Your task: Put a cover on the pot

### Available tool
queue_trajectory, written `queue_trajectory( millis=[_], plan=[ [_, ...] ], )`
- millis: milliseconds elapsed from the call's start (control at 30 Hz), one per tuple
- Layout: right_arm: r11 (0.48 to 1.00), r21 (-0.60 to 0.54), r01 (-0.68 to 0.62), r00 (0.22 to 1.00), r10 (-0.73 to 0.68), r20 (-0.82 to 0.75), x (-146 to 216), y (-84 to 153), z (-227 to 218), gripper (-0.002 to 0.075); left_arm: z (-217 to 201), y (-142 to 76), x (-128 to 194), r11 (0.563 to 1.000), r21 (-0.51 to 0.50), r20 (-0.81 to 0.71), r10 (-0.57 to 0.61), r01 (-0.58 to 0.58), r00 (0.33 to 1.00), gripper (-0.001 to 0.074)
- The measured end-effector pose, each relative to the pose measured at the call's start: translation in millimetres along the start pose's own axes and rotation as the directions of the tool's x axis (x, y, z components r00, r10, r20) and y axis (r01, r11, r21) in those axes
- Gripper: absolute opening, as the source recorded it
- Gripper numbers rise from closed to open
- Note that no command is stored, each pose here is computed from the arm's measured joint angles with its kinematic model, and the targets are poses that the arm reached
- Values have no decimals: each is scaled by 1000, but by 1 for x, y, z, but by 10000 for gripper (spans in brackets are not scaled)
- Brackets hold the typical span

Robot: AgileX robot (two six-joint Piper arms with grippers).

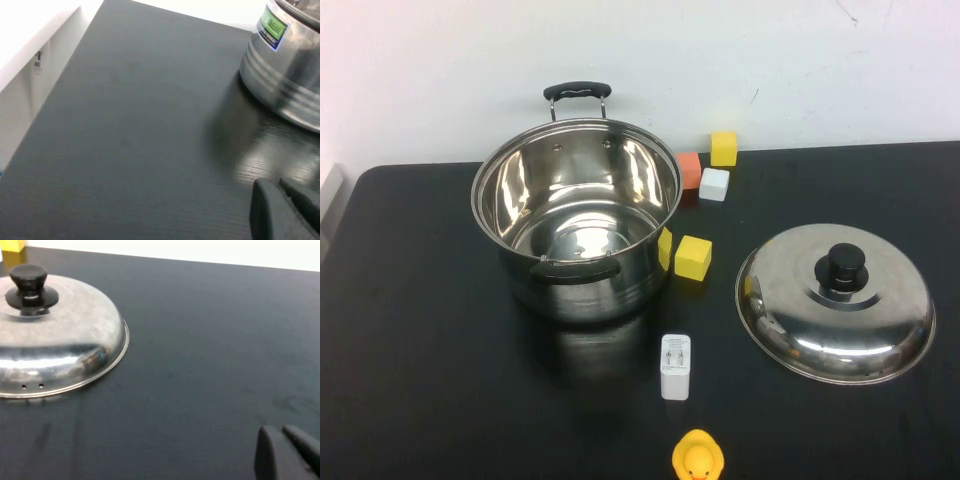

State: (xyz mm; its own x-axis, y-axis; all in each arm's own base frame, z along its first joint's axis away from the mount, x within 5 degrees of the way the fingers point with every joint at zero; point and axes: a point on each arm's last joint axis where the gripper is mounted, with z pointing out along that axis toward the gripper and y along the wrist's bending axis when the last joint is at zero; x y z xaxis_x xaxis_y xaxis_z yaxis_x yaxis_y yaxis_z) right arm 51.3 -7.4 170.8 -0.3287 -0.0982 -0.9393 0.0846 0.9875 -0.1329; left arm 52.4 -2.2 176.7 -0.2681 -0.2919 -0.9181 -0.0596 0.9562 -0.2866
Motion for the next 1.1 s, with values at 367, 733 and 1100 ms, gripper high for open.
queue_trajectory(
  millis=[367,733,1100],
  plan=[
    [1000,0,-9,1000,9,0,0,0,0,-2,0,0,0,1000,0,0,0,0,1000,-2],
    [1000,0,-9,1000,9,0,0,0,0,-2,0,0,0,1000,0,0,0,0,1000,-2],
    [1000,4,1,1000,-1,0,0,0,0,-2,0,0,0,1000,0,0,0,0,1000,-2]
  ],
)
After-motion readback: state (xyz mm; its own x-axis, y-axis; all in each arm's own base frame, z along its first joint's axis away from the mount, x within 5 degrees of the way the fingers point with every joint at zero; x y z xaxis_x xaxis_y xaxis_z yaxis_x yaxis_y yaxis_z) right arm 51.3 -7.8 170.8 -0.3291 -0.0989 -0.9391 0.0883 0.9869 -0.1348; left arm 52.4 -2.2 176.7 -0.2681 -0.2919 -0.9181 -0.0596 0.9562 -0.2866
